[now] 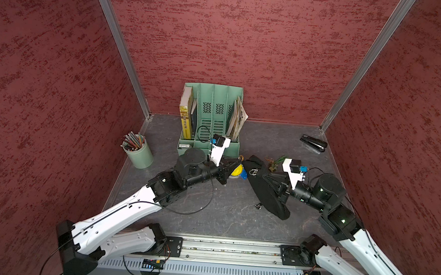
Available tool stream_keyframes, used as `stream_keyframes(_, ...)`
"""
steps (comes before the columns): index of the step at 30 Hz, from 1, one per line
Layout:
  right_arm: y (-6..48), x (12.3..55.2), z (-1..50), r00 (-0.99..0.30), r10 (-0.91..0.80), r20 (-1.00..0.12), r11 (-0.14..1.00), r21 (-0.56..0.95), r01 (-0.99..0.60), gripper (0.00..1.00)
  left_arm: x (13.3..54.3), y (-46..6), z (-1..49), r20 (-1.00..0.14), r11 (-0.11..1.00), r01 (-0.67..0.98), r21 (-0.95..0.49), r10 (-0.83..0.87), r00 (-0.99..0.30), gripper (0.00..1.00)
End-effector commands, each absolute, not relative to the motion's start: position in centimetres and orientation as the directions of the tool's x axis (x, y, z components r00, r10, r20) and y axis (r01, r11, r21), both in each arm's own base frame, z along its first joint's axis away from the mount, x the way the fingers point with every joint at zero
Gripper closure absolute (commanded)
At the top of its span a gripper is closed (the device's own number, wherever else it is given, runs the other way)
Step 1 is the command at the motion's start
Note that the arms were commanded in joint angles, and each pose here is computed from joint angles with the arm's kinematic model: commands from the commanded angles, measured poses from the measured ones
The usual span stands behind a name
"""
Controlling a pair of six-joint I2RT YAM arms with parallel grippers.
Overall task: Remove the decoration from the bag
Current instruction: Remove the decoration item from the bag, then place the bag at the center of the board.
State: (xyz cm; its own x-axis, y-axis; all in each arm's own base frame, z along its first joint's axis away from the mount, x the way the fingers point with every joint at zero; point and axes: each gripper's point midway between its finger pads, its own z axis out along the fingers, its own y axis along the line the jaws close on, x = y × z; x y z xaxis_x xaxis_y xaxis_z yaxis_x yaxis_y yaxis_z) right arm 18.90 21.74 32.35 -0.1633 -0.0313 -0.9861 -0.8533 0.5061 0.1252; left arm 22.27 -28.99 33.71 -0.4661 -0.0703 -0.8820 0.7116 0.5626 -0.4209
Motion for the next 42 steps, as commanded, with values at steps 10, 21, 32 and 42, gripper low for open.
stream_keyframes(10, 20.3, 24.5, 29.5, -0.325, -0.047, -0.944, 0.718, 0.194, -0.669, 1.0, 23.8, -27.4, 31.7, -0.845, 0.539, 0.677, -0.502, -0.139, -0.517, 0.57)
stream_keyframes(21, 20.6, 25.8, 28.7, -0.368, -0.024, -0.93, 0.726, 0.236, -0.646, 1.0, 24.7, -27.1, 30.0, -0.831, 0.553, 0.654, -0.516, -0.137, -0.539, 0.55)
stream_keyframes(32, 20.2, 26.2, 28.2, -0.388, -0.015, -0.921, 0.741, 0.25, -0.623, 1.0, 24.9, -27.3, 29.4, -0.814, 0.542, 0.646, -0.538, -0.136, -0.564, 0.42)
stream_keyframes(42, 18.7, 28.8, 26.1, -0.485, 0.062, -0.872, 0.813, 0.325, -0.482, 1.0, 25.0, -27.2, 29.0, -0.797, 0.547, 0.624, -0.558, -0.144, -0.586, 0.24)
